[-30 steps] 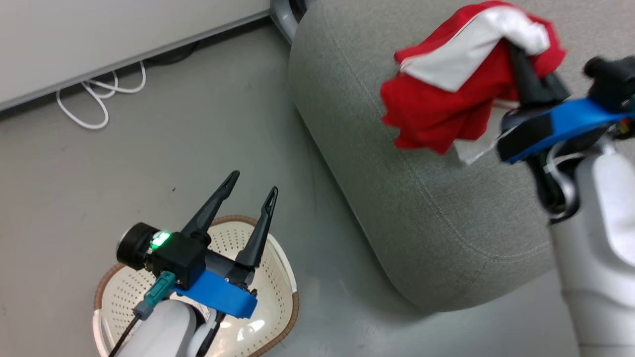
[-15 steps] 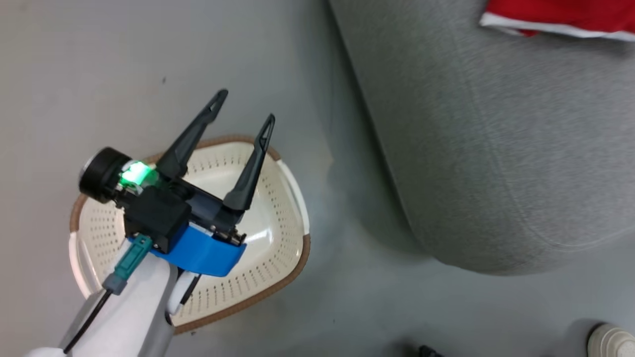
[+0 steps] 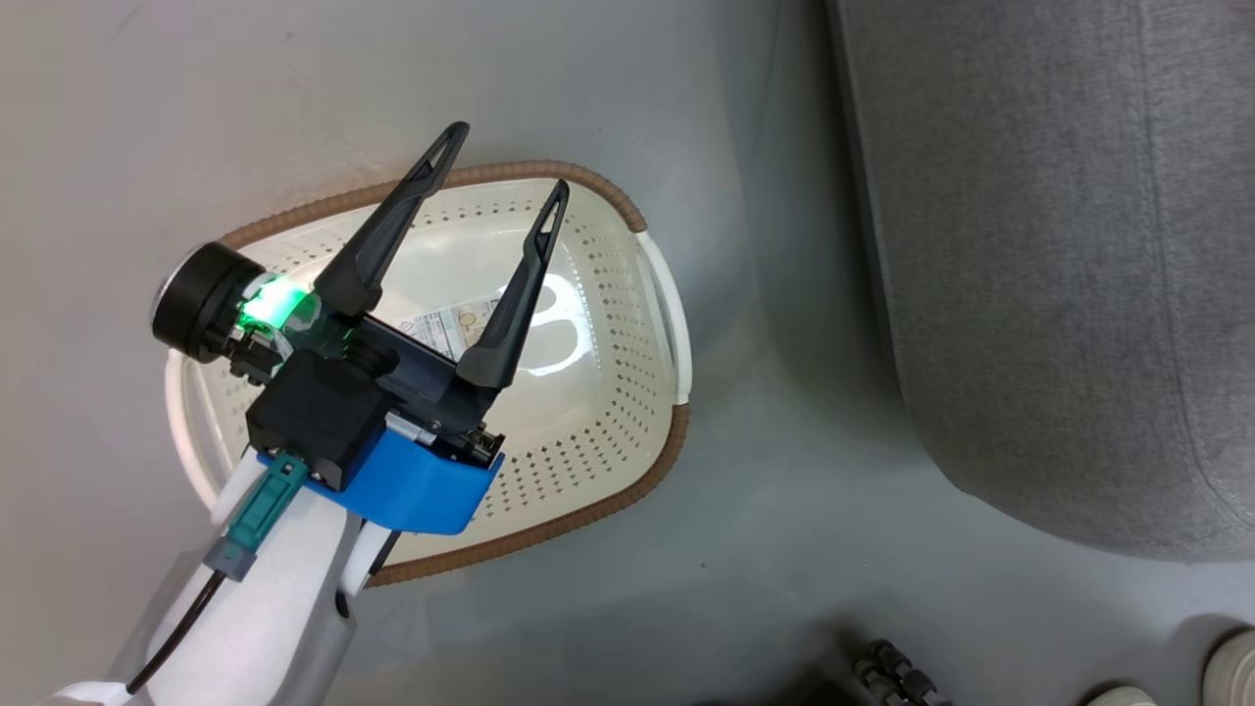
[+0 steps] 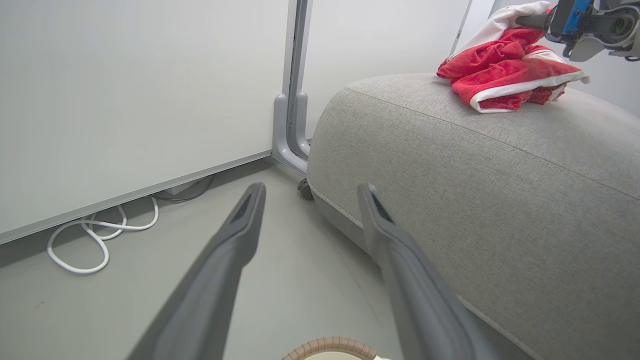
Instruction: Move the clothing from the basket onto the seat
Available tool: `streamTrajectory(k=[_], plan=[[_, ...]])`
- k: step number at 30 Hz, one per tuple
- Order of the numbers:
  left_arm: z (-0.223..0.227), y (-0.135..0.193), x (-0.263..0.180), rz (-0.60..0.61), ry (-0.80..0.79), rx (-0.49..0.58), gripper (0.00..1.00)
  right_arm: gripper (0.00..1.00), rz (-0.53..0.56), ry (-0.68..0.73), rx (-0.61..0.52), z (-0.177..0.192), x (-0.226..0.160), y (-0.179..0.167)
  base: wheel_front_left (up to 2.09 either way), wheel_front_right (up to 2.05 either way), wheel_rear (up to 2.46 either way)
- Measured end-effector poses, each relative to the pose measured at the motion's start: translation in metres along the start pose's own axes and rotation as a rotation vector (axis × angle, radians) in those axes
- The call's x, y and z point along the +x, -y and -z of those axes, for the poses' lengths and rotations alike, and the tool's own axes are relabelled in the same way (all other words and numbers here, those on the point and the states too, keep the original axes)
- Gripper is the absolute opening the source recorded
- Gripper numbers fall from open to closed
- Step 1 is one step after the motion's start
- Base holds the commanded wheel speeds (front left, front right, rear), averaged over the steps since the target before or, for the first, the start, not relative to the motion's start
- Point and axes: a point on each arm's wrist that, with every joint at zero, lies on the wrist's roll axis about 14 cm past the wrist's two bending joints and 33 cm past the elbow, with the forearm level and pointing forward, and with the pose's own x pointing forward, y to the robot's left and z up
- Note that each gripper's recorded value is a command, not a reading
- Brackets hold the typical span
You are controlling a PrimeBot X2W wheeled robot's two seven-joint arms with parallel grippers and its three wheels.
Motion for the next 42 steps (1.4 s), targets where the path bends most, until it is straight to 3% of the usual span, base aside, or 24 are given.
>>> streamTrajectory(k=[1,4,18,25,42], plan=[[0.002,-0.002,-0.001,-0.006,-0.004,0.000,1.00,1.00,-0.003,-0.019,-0.009,0.009,0.000,-0.003,0.00,0.00,0.00],[0.002,-0.005,-0.004,-0.021,-0.011,0.002,1.00,1.00,-0.017,-0.054,-0.020,0.025,-0.002,-0.012,0.00,0.00,0.00],[-0.047,0.007,-0.014,-0.065,0.045,0.017,1.00,1.00,-0.126,-0.109,-0.057,0.026,-0.042,-0.029,0.00,0.00,0.00],[-0.078,0.018,-0.033,-0.117,0.074,0.011,1.00,1.00,-0.173,-0.068,0.028,0.006,-0.081,-0.032,0.00,0.00,0.00],[-0.122,0.030,-0.104,-0.296,0.112,0.035,1.00,1.00,-0.431,0.077,0.021,-0.041,-0.205,-0.075,0.00,0.00,0.00]])
